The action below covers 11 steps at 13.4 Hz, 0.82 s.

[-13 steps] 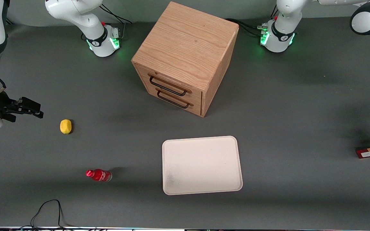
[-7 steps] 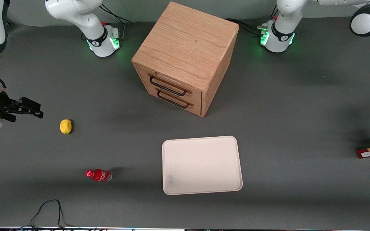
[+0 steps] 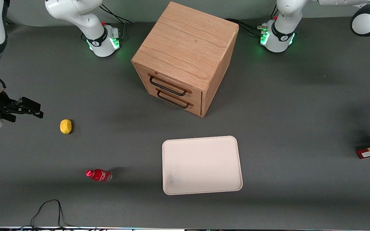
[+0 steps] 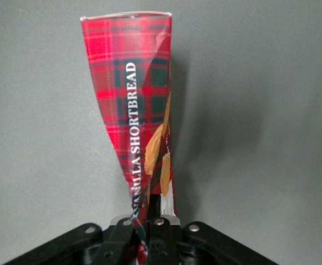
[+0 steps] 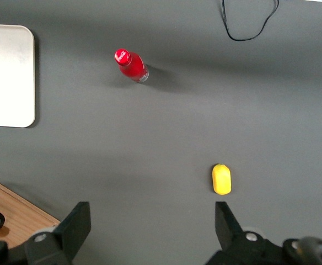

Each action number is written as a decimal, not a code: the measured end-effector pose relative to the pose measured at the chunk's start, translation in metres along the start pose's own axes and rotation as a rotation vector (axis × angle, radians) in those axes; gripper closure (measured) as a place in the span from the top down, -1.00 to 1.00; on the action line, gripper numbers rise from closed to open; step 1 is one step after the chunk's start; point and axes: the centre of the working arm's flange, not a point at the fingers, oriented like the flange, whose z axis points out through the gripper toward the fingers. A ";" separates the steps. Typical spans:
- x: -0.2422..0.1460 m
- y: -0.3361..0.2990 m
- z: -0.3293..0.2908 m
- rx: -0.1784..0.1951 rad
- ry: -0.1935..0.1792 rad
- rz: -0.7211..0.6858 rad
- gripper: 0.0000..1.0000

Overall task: Place red cookie box on tray
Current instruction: 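Lift the red box upright with the left gripper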

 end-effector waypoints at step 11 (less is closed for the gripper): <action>0.072 -0.009 -0.151 -0.097 -0.031 -0.102 -0.93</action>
